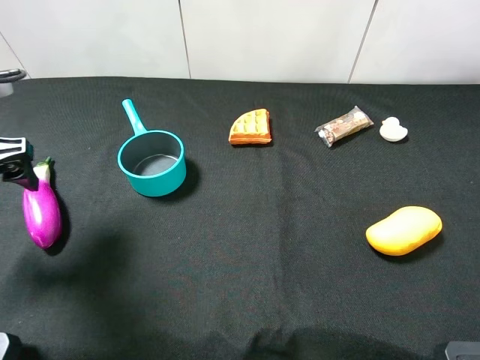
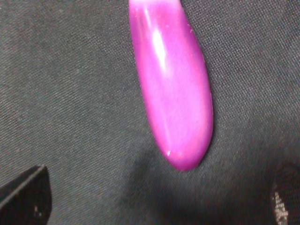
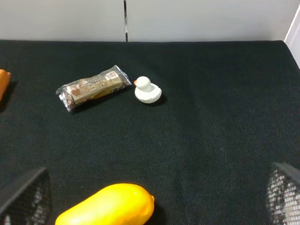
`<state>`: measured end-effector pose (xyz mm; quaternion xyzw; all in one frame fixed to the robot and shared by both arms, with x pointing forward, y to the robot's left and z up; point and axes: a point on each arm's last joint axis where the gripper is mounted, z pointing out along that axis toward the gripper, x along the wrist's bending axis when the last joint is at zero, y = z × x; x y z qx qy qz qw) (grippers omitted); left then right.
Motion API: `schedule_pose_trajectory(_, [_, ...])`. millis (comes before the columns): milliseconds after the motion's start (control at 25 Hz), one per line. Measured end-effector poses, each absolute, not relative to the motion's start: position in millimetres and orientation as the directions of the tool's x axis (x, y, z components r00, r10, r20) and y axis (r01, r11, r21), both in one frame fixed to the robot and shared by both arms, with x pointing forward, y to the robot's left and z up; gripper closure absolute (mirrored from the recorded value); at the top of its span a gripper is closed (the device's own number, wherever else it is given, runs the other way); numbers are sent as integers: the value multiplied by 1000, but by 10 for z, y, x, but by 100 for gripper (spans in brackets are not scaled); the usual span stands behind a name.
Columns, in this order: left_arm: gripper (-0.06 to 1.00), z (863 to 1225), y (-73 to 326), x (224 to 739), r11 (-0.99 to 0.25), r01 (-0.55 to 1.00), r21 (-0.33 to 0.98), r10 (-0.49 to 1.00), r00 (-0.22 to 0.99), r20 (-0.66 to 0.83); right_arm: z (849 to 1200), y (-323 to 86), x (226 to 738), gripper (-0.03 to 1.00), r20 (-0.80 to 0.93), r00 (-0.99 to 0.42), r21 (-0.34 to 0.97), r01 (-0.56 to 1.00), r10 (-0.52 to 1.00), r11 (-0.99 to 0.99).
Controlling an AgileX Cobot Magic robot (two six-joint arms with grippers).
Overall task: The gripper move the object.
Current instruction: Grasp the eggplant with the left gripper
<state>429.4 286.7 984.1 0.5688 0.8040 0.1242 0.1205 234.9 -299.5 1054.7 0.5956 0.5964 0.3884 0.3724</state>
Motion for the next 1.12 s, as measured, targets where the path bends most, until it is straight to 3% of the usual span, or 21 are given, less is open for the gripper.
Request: schedule_pose_trajectory(1120, [-5,8993,2767,4773,412,881,231,911,-407,-71,10547,-2995,2349,27,18,-13,907,421,1000,-11])
